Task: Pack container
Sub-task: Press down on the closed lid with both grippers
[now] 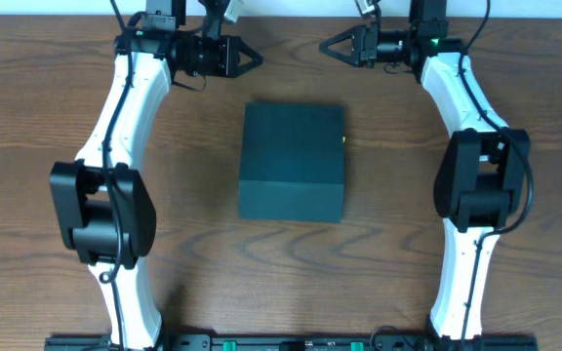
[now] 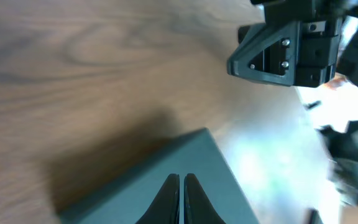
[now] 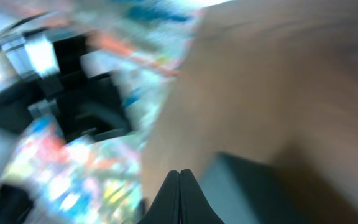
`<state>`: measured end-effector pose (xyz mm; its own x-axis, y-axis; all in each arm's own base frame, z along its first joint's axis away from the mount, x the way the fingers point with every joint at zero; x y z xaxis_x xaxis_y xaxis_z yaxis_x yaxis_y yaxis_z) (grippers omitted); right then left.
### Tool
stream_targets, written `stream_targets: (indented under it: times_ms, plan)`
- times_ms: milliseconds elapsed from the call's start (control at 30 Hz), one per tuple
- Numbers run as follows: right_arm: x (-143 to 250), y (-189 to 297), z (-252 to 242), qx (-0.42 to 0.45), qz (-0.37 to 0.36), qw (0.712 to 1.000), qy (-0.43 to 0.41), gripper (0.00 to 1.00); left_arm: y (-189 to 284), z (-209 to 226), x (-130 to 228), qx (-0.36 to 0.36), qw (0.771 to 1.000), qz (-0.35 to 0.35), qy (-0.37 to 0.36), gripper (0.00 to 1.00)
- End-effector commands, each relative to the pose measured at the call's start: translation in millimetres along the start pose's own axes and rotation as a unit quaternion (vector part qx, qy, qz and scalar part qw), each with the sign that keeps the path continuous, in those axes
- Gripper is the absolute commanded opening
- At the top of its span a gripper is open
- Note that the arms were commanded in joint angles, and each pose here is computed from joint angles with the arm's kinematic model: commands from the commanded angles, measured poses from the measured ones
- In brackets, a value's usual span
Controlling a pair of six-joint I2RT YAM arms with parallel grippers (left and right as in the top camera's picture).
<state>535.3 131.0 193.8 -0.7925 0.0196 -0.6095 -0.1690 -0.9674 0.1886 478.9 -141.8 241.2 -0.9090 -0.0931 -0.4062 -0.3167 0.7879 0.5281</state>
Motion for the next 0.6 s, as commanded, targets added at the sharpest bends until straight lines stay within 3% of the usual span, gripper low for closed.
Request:
stream_targets:
  times_ms: [0, 133, 267, 433, 567]
  plan:
    - [-21, 27, -16, 0.171, -0.048, 0.984, -0.027, 0.02, 20, -8, -10, -0.083, 0.995, -0.047, -0.021, 0.06]
    - [0, 50, -24, 0.332, -0.009, 0.941, -0.069, 0.02, 27, -21, -1, -0.103, 0.993, -0.038, -0.034, 0.06]
    - [14, 78, 9, 0.462, 0.056, 0.884, -0.049, 0.02, 20, -39, 19, -0.106, 0.991, 0.004, -0.083, 0.06]
    - [17, 111, 82, 0.545, 0.096, 0.833, 0.004, 0.02, -4, -58, 54, -0.096, 0.984, 0.081, -0.123, 0.06]
    - [27, 133, 133, 0.564, 0.107, 0.819, 0.007, 0.02, -20, -75, 91, -0.085, 0.972, 0.155, -0.152, 0.06]
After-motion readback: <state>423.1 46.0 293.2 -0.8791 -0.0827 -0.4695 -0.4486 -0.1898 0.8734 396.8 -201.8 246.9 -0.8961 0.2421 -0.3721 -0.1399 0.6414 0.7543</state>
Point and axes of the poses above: each gripper's point midway between its finger pads, its own y axis back along the fingers, its own z axis along the line the jaws close on, x = y × z, the point moved 6 cm from there along y, back along the fingers, and after that the axes turned 15 degrees about y, right-handed, at the moved point
